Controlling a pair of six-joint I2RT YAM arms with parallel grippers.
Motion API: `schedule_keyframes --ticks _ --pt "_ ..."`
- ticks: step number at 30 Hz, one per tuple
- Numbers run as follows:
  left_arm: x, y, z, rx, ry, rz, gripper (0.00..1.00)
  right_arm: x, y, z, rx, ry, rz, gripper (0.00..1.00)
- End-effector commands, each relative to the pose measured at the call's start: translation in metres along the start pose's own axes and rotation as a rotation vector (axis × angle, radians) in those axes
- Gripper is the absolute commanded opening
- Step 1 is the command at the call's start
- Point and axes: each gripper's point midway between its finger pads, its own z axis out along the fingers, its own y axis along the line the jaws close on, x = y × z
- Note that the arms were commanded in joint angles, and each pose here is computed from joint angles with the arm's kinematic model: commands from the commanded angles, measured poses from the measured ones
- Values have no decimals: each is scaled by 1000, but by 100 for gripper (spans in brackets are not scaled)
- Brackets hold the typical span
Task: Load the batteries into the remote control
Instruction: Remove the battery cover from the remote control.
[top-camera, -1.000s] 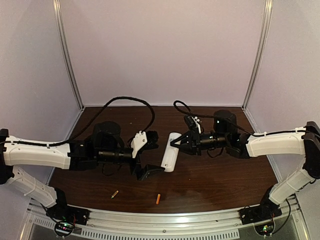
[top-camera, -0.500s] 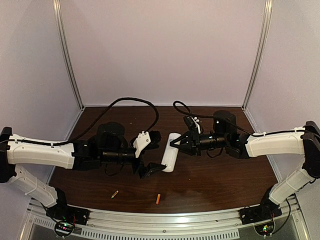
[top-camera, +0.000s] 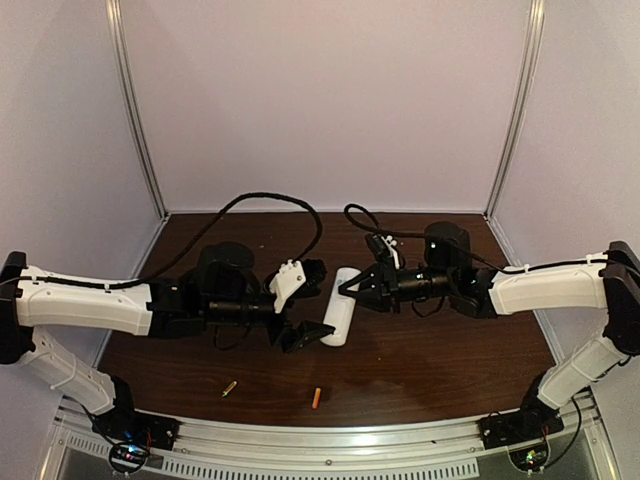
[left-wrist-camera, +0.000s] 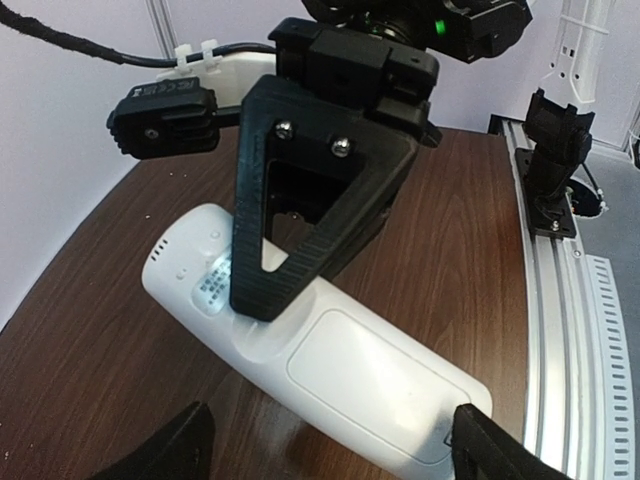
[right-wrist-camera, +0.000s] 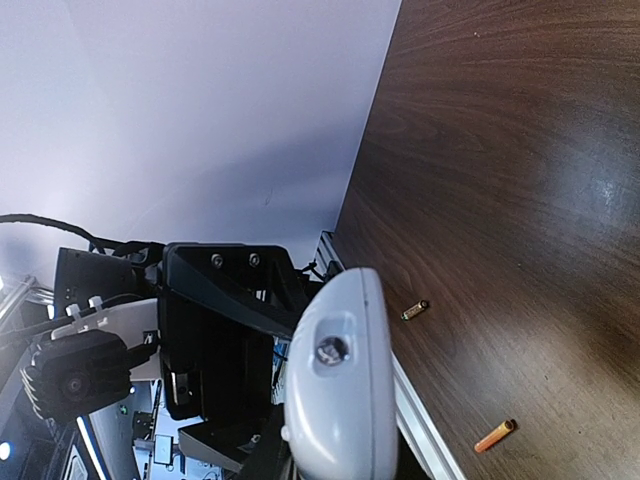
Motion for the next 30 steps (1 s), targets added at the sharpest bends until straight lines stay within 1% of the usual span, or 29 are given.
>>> schedule_keyframes --ticks 1,5,9,30 --pt "-5 9 2 -45 -2 1 84 1 8 4 -35 7 -14 0" --pt "-8 8 0 -39 -15 -2 84 1 8 5 -36 9 -11 0" --pt "-13 -2 -3 18 -40 2 85 1 6 5 -32 10 -12 0" --pt "-4 -7 -5 89 -5 -15 84 2 14 4 -54 23 -32 0"
